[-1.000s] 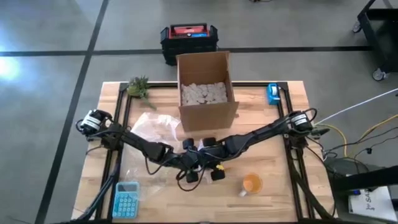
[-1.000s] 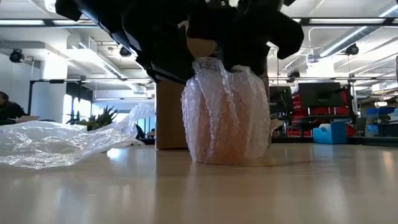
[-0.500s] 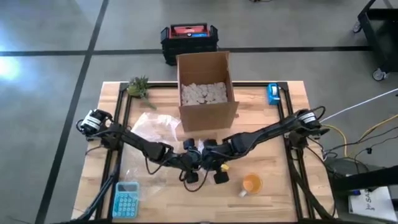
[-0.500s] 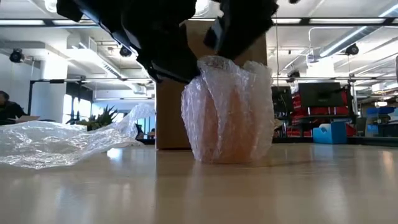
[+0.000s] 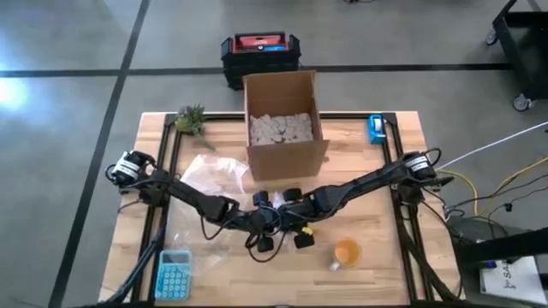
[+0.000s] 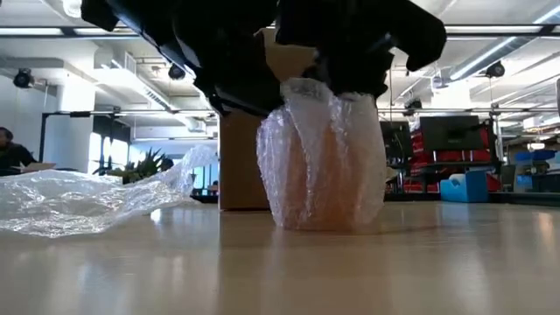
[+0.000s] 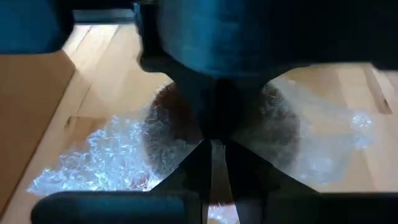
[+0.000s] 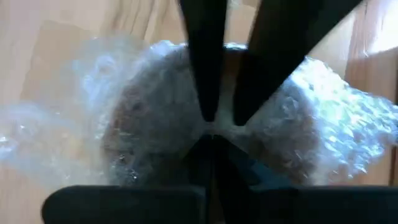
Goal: Wrap mug
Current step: Wrap the orange mug with bubble wrap
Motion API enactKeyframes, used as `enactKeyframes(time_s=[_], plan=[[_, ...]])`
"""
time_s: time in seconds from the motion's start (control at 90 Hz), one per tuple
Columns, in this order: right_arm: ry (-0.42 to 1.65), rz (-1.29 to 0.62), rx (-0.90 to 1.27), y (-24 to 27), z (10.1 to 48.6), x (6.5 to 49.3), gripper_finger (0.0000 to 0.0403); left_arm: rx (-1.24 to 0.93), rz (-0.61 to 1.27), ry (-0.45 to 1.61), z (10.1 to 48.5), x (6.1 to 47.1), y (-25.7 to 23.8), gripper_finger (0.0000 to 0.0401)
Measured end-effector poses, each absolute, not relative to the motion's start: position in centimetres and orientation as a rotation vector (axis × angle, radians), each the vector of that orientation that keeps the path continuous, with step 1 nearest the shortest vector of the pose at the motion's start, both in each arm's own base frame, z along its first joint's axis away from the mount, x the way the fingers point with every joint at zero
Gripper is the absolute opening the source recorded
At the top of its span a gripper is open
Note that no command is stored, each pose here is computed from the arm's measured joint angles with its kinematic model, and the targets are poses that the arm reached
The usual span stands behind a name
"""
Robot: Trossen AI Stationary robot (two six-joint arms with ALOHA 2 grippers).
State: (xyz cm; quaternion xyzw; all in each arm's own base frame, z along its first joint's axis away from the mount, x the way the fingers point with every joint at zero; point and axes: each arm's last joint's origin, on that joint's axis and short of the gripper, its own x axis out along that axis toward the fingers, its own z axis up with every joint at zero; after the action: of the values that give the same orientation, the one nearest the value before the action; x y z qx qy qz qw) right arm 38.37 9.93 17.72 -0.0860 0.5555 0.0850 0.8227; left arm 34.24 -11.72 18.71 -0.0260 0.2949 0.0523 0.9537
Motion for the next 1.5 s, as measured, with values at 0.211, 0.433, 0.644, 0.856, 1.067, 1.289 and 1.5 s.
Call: enactKeyframes(time_s=[0.211,0.433,0.644,0.856,1.067,1.289,1.5], plan=[[1.144,0.209,-0.194,10.7,19.2,38.3,0.0002,-0.049,0.110,0.601,18.7,34.2,-11.7,0.0036],[1.108,0.251,-0.172,11.9,20.0,38.2,0.0002,-0.048,0.106,0.602,18.9,34.0,-11.7,0.0036],[1.096,0.113,0.031,11.6,20.4,38.6,0.0002,-0.054,0.105,0.598,19.6,33.8,-11.6,0.0036],[1.066,0.029,0.208,11.7,21.3,38.6,0.0002,-0.062,0.106,0.579,20.1,33.8,-11.5,0.0036],[1.041,-0.002,0.287,12.4,20.4,39.2,0.0002,-0.051,0.103,0.598,20.0,33.6,-11.6,0.0036],[1.072,-0.070,0.252,12.3,18.1,39.0,0.0002,-0.052,0.121,0.631,19.8,33.3,-11.4,0.0036],[1.109,-0.106,0.217,11.3,17.3,38.8,0.0002,-0.065,0.116,0.605,20.4,33.5,-11.5,0.0036]])
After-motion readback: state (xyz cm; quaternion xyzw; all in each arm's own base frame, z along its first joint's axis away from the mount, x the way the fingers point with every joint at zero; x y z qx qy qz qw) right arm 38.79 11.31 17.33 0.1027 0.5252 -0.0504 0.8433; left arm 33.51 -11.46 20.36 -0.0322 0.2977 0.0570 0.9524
